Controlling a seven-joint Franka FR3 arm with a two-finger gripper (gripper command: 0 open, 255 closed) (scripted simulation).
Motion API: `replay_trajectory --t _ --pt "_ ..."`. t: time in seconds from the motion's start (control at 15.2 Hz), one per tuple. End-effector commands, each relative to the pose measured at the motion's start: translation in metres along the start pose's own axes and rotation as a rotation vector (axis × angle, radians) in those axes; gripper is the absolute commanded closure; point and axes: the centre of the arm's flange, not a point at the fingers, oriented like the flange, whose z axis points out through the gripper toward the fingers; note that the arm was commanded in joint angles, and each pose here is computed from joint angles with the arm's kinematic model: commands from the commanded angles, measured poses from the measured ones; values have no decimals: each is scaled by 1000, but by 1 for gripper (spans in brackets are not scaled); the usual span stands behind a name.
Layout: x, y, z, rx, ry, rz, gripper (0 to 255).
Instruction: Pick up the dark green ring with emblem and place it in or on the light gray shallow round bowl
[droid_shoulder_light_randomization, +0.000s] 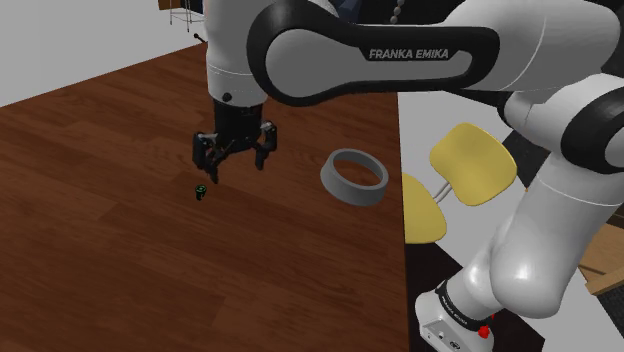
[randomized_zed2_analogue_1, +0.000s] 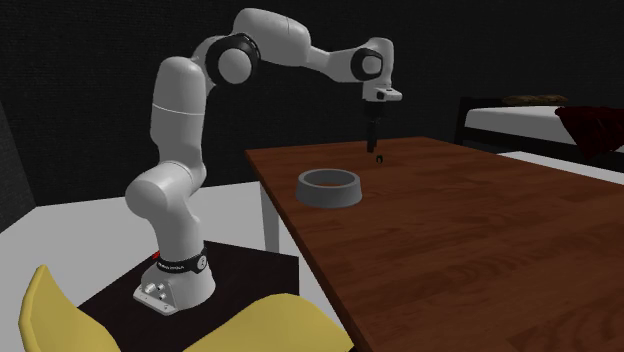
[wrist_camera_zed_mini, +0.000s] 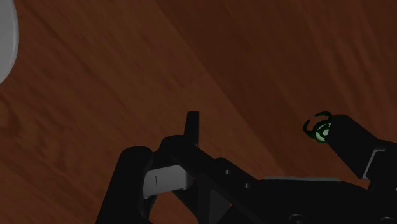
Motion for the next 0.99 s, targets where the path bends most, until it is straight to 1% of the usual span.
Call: replay_trajectory --t 0.0,0.2,0.26,0.73,0.92 --pt "13 -25 5 -1 2 0 0" --pt "25 -62 12 -1 4 -3 0" --pt "27 -66 12 -1 4 -3 0" --pt "27 -66 52 -1 4 -3 0" --pt "27 -66 52 -1 4 -3 0"
